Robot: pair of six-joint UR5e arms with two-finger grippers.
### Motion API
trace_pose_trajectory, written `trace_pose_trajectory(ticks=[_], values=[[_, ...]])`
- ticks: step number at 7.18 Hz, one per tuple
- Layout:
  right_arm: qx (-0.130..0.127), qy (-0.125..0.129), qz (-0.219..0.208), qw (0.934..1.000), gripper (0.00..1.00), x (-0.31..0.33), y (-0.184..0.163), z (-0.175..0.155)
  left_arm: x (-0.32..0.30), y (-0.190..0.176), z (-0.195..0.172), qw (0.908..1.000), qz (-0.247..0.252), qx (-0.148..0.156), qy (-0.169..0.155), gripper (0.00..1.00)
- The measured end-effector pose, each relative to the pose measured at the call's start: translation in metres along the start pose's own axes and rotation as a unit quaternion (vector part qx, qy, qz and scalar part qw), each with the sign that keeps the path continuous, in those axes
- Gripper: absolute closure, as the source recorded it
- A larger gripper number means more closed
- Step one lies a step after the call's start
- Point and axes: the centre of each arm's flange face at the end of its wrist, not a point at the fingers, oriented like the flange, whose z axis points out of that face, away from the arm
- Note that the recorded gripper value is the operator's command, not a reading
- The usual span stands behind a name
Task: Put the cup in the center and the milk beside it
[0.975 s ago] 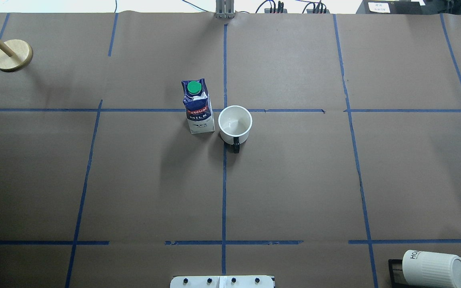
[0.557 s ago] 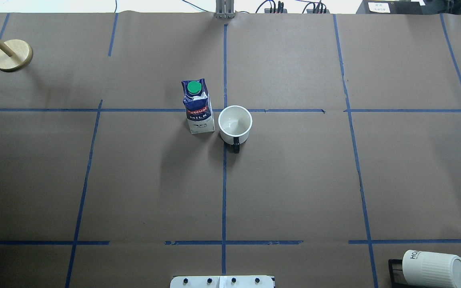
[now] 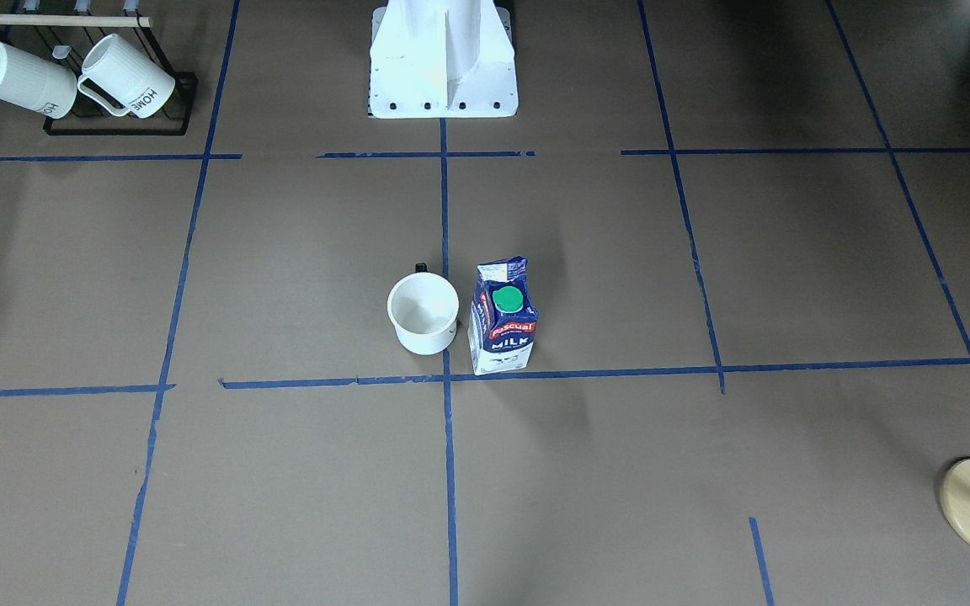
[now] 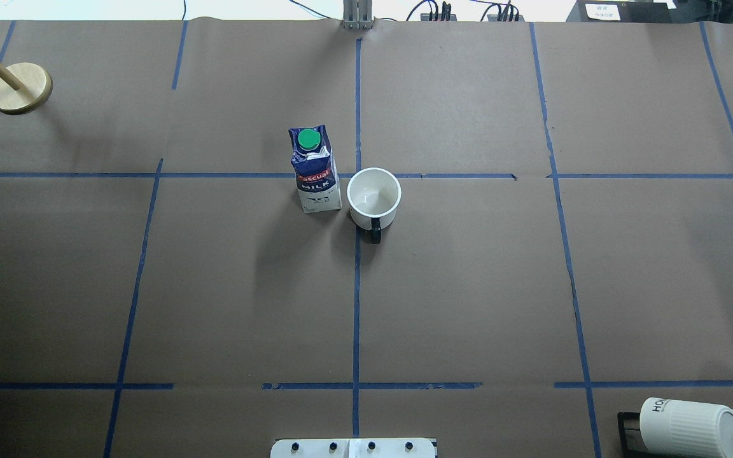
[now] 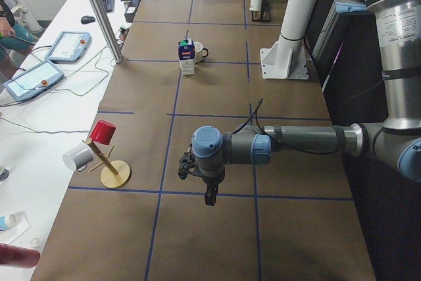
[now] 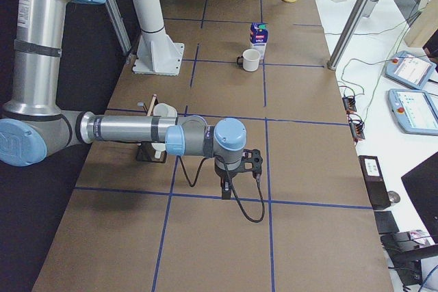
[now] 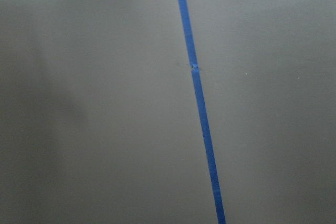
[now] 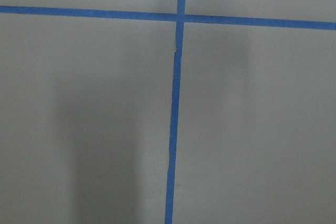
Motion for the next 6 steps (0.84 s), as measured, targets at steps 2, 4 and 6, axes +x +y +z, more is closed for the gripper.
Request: trace_pose_trajectory(ticks=[2,4,6], values=[[0.0,-0.004,-0.001,1.0,0.0,-0.0011,0.0003,-0.0003,-0.002,0.0008,0.0014,1.0,-0.002,-0.001,0.0,0.0],[0.002,-0.008,-0.002,1.0,0.0,-0.0033,0.0003,-0.0016,-0.0025,0.0009,0.0017,1.0,-0.003,-0.001,-0.001,0.0],[0.004,-0.01,-0.004,0.9999,0.0,-0.0055,0.0005,-0.0036,-0.0031,0.0006,0.0023,1.0,-0.003,-0.001,0.0,0.0]])
